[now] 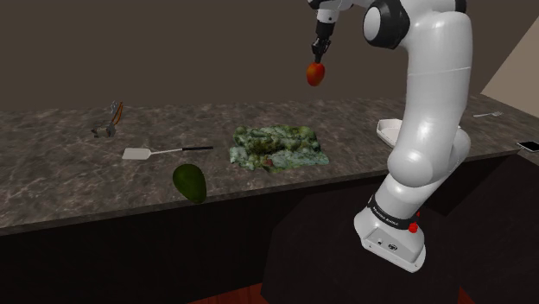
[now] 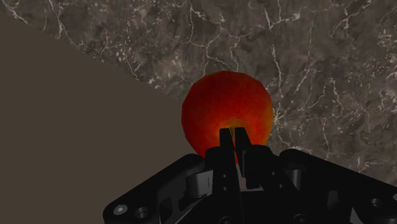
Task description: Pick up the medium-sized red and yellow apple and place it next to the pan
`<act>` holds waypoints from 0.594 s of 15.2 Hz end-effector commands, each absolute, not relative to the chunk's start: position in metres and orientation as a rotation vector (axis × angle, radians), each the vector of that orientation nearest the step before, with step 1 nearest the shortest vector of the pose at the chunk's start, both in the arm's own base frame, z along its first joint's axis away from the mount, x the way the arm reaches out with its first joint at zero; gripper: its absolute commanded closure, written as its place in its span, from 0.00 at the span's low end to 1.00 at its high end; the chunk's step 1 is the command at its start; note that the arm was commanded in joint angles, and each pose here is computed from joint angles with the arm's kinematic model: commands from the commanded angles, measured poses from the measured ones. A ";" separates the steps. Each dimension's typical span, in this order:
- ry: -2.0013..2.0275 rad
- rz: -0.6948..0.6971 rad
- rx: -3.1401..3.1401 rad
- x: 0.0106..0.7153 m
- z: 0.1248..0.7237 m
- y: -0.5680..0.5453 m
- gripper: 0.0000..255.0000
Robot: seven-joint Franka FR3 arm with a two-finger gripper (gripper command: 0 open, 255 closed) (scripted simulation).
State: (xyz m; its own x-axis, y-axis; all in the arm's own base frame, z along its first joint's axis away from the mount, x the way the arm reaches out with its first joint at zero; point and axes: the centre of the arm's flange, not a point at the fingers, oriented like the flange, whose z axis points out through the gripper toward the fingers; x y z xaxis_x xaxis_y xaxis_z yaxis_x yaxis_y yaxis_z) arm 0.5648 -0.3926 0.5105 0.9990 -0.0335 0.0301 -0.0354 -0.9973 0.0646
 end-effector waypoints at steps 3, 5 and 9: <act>-0.053 0.044 3.076 0.564 0.531 -0.392 1.00; -0.053 0.044 3.076 0.564 0.541 -0.392 1.00; -0.053 0.044 3.076 0.564 0.562 -0.392 1.00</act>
